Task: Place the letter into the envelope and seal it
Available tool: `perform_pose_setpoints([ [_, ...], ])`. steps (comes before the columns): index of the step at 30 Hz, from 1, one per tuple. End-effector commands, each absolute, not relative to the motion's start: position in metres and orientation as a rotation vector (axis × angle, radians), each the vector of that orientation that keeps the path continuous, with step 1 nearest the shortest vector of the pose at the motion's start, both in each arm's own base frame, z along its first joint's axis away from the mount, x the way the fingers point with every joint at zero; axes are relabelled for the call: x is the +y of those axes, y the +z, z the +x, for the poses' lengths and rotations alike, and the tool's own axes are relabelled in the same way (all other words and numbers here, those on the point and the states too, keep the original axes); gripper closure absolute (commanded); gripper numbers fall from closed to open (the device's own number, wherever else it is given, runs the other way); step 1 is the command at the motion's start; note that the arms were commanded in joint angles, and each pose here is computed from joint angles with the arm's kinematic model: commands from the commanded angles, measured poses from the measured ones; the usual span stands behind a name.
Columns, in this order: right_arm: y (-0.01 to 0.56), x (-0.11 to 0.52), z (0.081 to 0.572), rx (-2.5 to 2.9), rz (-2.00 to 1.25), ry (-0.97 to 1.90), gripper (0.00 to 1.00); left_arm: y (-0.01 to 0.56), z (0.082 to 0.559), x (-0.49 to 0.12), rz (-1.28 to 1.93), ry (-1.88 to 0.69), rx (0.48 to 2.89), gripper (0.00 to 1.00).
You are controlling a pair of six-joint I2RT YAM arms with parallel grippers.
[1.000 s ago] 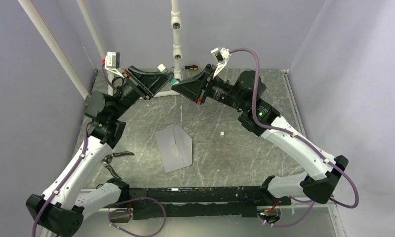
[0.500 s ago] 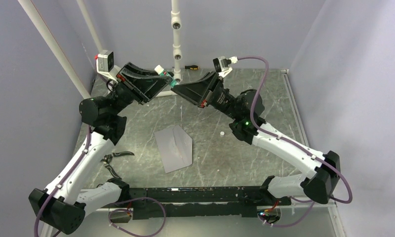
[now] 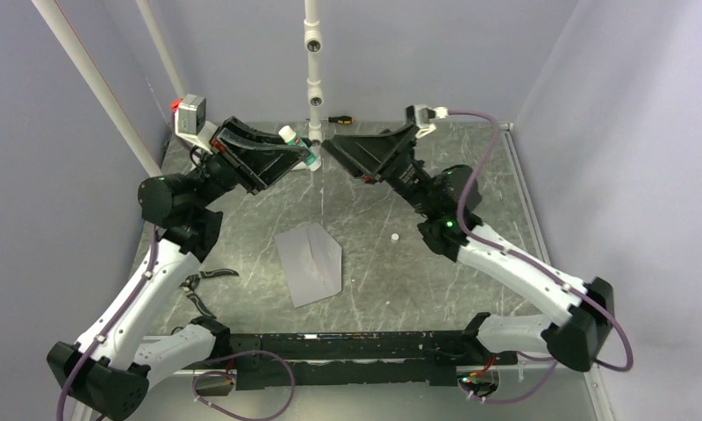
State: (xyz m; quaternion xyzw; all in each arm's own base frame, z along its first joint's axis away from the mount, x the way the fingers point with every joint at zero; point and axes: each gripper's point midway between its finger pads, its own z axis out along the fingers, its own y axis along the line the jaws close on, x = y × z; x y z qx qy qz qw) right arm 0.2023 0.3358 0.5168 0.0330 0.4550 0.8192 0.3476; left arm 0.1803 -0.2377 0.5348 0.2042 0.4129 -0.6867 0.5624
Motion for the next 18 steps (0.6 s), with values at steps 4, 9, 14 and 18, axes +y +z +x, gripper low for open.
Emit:
perform_pose_setpoints([
  [4,0.519,0.307,0.196,1.042,-0.341,1.432,0.15,0.541,0.185,-0.226,0.357,-1.587,0.977,0.98],
  [9,0.503,0.320,0.180,0.969,-0.740,1.174,0.23,0.540,0.196,-0.225,0.270,-1.604,1.026,0.98],
  [14,0.506,0.320,0.178,0.876,-0.856,0.987,0.35,0.540,0.199,-0.228,0.266,-1.632,1.044,0.98],
  [18,0.518,0.324,0.181,0.830,-0.859,0.880,0.35,0.540,0.200,-0.229,0.258,-1.639,1.051,0.98],
])
